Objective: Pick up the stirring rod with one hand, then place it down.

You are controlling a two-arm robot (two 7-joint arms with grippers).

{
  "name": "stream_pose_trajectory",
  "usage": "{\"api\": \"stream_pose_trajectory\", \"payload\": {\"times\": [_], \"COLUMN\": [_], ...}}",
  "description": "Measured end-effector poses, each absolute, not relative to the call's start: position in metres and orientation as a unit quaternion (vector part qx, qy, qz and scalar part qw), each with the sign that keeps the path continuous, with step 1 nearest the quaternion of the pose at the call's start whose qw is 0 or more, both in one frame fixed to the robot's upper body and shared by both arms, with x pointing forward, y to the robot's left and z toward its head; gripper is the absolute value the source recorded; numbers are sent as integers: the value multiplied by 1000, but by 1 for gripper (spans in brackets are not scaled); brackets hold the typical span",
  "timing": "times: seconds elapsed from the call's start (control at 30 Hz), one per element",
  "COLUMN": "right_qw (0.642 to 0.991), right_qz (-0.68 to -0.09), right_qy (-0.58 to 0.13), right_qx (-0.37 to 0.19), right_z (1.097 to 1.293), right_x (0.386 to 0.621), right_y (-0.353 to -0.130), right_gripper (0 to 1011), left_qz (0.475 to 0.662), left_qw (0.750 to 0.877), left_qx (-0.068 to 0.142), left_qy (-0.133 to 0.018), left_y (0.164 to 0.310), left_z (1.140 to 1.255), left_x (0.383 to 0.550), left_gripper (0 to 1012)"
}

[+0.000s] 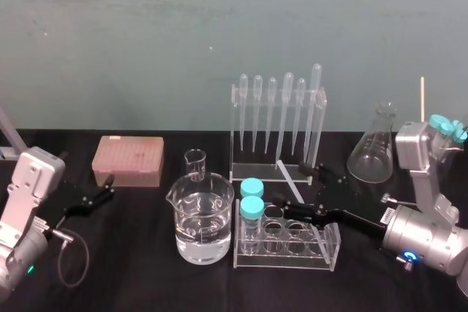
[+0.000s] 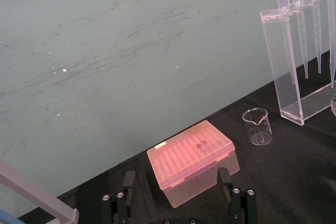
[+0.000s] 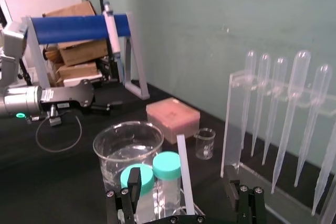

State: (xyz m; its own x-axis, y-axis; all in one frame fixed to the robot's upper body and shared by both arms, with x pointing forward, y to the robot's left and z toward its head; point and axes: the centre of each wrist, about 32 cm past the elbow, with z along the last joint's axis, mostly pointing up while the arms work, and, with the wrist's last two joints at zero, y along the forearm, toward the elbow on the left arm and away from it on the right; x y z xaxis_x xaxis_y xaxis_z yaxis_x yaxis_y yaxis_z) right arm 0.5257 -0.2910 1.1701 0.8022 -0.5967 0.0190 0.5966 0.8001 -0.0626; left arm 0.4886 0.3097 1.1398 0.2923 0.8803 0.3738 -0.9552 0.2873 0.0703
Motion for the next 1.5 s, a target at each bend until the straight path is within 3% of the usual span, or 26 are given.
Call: {"api": "stream_pose_trajectory", "payload": {"times": [0.73, 1.07, 1.5], "right_qw": [946, 947, 947], "right_qz": [-317, -317, -316], "right_qy": [31, 29, 29], "right_qx": [-55, -54, -53], "right_z": [1170, 1170, 1170], "right_x": [535, 534, 534], "right_y": [-290, -290, -290], "right_gripper": [998, 769, 346], "left_qz": [580, 580, 580], "left_qw": [791, 791, 791], "left_qx": [141, 141, 141], "left_qy": [-132, -132, -132], "left_y": [310, 310, 310], "left_z": [1140, 1140, 1140], "left_x": [489, 489, 489], "left_gripper": [1000, 1000, 1000]}}
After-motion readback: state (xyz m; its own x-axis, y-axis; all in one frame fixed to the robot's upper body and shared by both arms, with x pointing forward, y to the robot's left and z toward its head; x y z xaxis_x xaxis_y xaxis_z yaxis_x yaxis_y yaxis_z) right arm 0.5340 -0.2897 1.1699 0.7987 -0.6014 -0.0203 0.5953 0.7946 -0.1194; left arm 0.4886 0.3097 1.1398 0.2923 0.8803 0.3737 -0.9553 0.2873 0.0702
